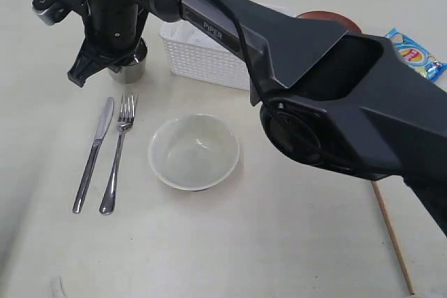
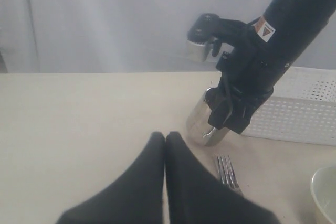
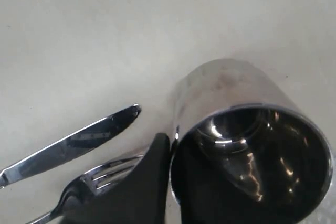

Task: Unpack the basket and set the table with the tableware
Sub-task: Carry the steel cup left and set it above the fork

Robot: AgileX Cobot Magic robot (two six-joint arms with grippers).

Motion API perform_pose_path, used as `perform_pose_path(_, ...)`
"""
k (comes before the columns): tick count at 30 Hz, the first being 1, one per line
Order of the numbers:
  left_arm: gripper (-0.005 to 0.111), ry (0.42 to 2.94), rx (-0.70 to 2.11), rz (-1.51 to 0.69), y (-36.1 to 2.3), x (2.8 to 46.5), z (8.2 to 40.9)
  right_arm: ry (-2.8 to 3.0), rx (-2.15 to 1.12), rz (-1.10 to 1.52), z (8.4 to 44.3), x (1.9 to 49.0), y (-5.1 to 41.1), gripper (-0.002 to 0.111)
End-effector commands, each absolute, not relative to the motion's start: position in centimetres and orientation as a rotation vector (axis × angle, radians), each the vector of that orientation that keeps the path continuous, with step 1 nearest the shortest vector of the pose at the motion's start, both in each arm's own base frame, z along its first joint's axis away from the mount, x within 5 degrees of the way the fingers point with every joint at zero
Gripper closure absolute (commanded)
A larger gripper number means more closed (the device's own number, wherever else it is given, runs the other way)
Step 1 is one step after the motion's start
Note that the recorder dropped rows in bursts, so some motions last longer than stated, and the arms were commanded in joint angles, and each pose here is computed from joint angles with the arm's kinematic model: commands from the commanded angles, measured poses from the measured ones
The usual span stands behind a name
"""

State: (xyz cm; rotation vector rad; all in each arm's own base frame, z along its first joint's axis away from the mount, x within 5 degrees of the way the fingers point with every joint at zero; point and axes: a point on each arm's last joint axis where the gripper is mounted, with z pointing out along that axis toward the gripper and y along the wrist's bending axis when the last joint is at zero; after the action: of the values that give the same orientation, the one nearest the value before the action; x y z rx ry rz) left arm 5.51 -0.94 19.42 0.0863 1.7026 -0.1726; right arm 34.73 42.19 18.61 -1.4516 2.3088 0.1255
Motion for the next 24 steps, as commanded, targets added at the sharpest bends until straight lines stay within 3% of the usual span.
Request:
perform_pose_path(1,0.107,1.696,0.084,-0.177,-1.0,5.5,19.4,2.313,-1.462,0.118,18.1,34.9,42.2,0.109)
perform_pose_path(9,0.107,1.696,0.084,-0.177,-1.0,5.5,19.4,2.303,-1.456,0.123,18.0,35.0,42.3,0.108)
perform_pose_path(11,0.107,1.696,0.084,-0.177,-1.0,5.5,19.4,2.302,-1.454,0.147,18.0,34.9,42.4,0.103)
perform_pose_path(17,0.107,1.696,0.084,-0.177,-1.0,5.5,19.4,2.294,-1.453,0.143,18.0,35.0,42.4,0.072)
perform_pose_path(24,0.107,1.696,0.084,-0.177,-1.0,5.5,19.4,2.184,-1.393,0.146,20.7,35.4,42.5,0.070)
